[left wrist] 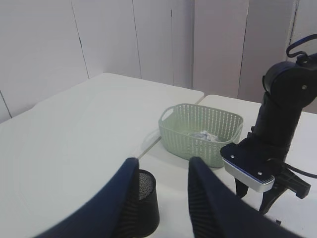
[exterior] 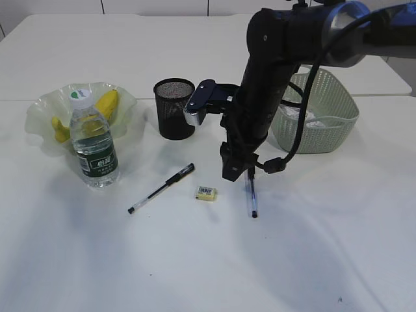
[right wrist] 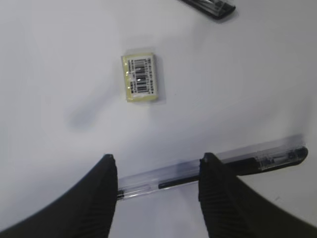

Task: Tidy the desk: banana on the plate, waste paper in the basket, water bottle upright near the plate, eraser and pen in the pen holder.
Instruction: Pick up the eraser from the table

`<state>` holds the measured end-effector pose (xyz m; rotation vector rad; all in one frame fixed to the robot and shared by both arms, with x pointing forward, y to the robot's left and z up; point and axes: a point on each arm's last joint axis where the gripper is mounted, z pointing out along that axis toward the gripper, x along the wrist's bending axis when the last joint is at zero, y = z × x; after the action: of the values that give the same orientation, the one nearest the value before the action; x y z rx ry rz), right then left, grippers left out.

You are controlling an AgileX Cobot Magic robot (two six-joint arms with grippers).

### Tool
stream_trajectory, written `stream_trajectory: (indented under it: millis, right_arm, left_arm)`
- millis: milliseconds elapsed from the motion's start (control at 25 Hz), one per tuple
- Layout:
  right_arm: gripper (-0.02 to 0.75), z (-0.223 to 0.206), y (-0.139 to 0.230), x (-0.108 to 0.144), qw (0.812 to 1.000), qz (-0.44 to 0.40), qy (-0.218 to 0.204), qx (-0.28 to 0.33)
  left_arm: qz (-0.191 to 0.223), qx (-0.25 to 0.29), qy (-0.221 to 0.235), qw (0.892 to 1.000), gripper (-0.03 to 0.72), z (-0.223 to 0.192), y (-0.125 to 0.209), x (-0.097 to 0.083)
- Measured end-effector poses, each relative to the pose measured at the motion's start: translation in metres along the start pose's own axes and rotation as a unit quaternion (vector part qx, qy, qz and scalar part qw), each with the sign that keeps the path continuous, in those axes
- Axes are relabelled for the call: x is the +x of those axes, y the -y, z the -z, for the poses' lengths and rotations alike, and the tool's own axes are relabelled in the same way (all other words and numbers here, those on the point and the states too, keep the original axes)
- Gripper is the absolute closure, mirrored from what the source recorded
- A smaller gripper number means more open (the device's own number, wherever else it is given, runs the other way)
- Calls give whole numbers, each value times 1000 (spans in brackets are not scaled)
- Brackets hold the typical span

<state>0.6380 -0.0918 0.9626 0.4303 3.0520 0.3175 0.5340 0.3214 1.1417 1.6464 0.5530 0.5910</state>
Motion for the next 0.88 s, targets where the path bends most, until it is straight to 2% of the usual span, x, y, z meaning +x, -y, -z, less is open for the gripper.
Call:
stream_trajectory:
  millis: [360, 880]
  right_arm:
    - [343, 4, -11, -7, 1000, 14, -10, -10]
    - [344, 4, -19, 1, 997, 39, -53, -48]
  left_arm:
    - [-1, 2, 0, 1000, 460, 0, 0, 0]
    - [-6, 16, 3, 1000, 463, 0, 3, 0]
